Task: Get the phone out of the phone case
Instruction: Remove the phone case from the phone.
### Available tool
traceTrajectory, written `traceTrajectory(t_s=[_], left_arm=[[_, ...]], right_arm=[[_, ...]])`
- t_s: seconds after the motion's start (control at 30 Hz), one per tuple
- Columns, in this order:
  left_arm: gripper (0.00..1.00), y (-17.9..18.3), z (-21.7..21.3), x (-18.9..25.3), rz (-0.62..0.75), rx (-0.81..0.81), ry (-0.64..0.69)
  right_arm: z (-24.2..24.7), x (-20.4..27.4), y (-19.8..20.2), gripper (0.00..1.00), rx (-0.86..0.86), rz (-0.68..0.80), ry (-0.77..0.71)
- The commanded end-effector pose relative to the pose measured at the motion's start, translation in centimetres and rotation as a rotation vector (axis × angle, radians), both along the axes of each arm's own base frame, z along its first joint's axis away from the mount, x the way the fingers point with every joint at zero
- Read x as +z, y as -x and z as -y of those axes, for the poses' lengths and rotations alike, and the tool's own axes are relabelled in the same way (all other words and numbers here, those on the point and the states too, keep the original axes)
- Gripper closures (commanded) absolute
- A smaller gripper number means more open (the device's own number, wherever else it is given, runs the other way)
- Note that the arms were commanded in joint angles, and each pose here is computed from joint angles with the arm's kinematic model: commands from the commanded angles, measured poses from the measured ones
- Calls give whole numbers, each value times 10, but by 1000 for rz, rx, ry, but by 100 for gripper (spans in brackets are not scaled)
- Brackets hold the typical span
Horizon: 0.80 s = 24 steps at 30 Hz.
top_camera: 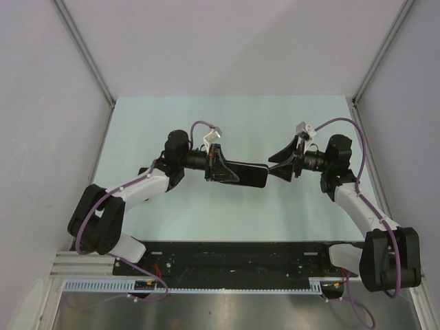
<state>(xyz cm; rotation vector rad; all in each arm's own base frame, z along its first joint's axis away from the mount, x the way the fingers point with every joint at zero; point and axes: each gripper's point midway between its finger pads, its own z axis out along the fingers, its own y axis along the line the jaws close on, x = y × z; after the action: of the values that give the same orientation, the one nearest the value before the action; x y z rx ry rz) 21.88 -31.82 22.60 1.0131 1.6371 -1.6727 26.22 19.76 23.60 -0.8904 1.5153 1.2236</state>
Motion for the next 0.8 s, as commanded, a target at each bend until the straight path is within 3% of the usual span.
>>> traceTrajectory(t_s=[0.0,0.77], left_arm=[[100,1,-2,49,207,-6,112],[100,-4,-5,53,212,27,122]], right_arm=[[-6,1,12,38,76,1,-4],[-15,0,22,36,146,-45,-18]])
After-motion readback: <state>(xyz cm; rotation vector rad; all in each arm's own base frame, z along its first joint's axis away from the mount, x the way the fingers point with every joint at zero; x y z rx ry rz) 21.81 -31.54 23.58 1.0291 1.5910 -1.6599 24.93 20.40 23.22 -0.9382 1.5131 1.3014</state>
